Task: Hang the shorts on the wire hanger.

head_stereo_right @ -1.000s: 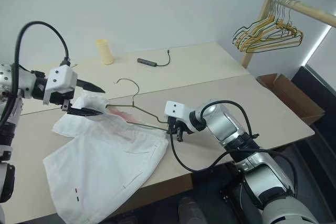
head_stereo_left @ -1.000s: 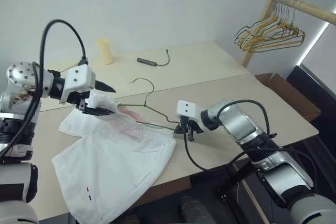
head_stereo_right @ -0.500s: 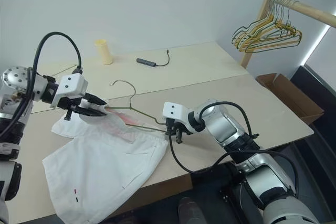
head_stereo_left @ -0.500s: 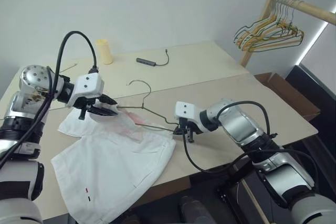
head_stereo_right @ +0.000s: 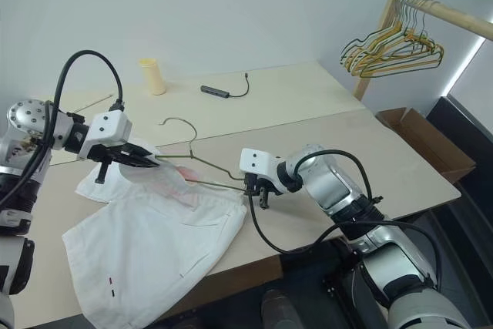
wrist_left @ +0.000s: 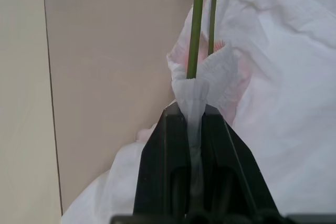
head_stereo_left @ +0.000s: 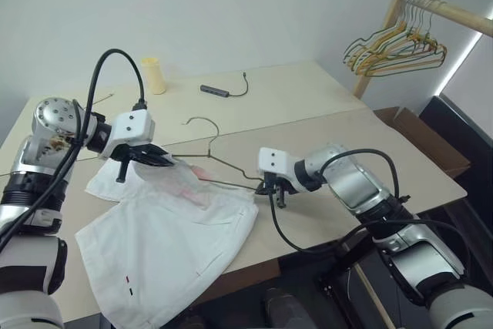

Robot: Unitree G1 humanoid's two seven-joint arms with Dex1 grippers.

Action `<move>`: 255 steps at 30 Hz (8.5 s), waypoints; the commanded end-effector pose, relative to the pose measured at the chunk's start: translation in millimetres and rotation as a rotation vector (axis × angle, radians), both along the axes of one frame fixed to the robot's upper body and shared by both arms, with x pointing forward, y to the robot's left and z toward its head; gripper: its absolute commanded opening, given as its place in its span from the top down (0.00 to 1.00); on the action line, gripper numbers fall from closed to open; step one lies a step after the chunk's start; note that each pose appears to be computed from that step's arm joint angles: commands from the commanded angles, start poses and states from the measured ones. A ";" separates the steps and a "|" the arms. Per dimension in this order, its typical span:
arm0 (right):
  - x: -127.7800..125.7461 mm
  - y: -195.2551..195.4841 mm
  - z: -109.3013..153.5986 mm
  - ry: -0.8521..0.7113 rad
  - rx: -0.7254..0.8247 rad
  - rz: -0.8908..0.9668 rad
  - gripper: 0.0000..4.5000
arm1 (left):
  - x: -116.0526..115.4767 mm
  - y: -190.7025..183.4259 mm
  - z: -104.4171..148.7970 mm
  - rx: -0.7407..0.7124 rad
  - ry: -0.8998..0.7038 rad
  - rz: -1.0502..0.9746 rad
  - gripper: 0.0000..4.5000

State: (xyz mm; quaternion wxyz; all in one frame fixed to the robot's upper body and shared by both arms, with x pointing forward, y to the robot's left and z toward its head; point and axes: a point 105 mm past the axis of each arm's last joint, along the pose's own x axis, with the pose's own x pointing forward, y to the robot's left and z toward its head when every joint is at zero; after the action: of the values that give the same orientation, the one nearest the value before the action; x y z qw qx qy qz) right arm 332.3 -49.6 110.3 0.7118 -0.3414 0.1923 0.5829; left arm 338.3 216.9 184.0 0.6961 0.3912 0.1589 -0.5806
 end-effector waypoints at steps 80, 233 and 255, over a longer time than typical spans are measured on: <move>13.6 -50.6 3.4 0.214 0.324 -0.573 1.00 | -15.2 34.2 13.8 -0.037 -0.085 0.107 1.00; 10.0 -287.3 172.0 -0.411 0.642 -2.278 0.98 | -30.5 -50.1 87.8 -0.933 -0.322 0.043 0.00; 37.7 -332.9 153.4 -0.052 0.794 -2.347 0.98 | -34.1 -52.2 87.2 -0.937 -0.320 0.021 0.00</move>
State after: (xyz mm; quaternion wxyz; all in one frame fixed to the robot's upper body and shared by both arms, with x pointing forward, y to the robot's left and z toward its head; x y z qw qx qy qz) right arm 369.6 -378.0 240.9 0.8552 0.2545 0.2194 -0.3945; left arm 310.2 164.2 259.5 0.8256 0.1006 -0.1991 -0.5183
